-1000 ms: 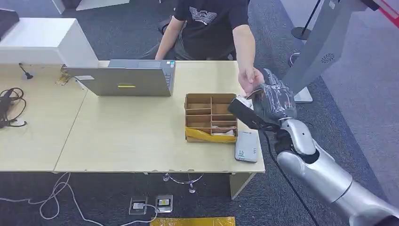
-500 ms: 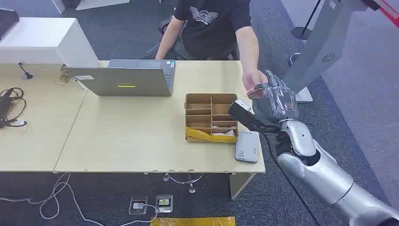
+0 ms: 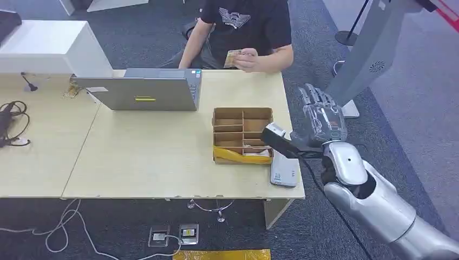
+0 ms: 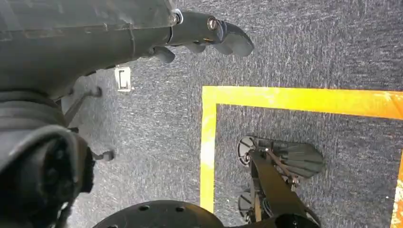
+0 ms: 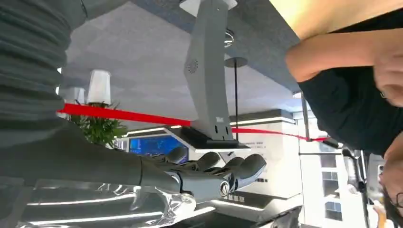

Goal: Pass the card to the sensor for recognition and then transmit it.

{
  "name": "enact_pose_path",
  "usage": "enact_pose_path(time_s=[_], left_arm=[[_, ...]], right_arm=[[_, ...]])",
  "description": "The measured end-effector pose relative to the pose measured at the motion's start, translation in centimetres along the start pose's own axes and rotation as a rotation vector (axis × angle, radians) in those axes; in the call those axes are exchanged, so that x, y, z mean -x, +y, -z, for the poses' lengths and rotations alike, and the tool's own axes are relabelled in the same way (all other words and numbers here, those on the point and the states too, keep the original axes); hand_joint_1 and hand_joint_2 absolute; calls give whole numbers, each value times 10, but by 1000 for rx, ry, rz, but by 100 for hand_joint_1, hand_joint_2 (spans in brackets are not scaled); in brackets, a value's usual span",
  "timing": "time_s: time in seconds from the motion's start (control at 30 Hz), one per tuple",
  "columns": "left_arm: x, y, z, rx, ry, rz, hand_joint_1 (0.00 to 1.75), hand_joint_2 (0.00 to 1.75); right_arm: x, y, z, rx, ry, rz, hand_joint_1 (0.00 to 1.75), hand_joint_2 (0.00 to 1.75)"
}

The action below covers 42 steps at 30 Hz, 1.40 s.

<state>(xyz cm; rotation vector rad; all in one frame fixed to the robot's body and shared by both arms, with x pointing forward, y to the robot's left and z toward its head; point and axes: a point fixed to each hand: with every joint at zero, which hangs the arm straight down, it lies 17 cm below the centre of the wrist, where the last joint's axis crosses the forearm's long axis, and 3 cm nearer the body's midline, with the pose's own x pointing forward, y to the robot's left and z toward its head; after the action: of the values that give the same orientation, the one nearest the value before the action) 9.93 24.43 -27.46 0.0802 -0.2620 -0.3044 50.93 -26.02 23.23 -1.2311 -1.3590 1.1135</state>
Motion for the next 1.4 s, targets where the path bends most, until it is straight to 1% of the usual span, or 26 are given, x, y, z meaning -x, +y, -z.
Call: enact_pose_path(time_s=[0.13,0.33,0.6,0.7,0.93,1.4], left_arm=[[2,-1,0,6,7,0,0,0],[3,1,0,-4,10,-10,0,0],[1,4,1,-23,6,-25,0,0],[1,4,1,-25,5,-27,0,0],[1,5,1,-27,4,-23,0,0],[-1,6,1,-36,0,-14,0,0]], right_arm=[[-7,1,-20,-45,-36,-44,0,175],[-29,-4,-51,-58,-117,-43,0,175],[-56,-1,-64,-65,-187,80,0,175],[-65,5,-69,-71,-209,106,0,175],[-73,29,-72,-93,-238,124,0,175],[-95,75,-50,-106,-250,116,0,175]])
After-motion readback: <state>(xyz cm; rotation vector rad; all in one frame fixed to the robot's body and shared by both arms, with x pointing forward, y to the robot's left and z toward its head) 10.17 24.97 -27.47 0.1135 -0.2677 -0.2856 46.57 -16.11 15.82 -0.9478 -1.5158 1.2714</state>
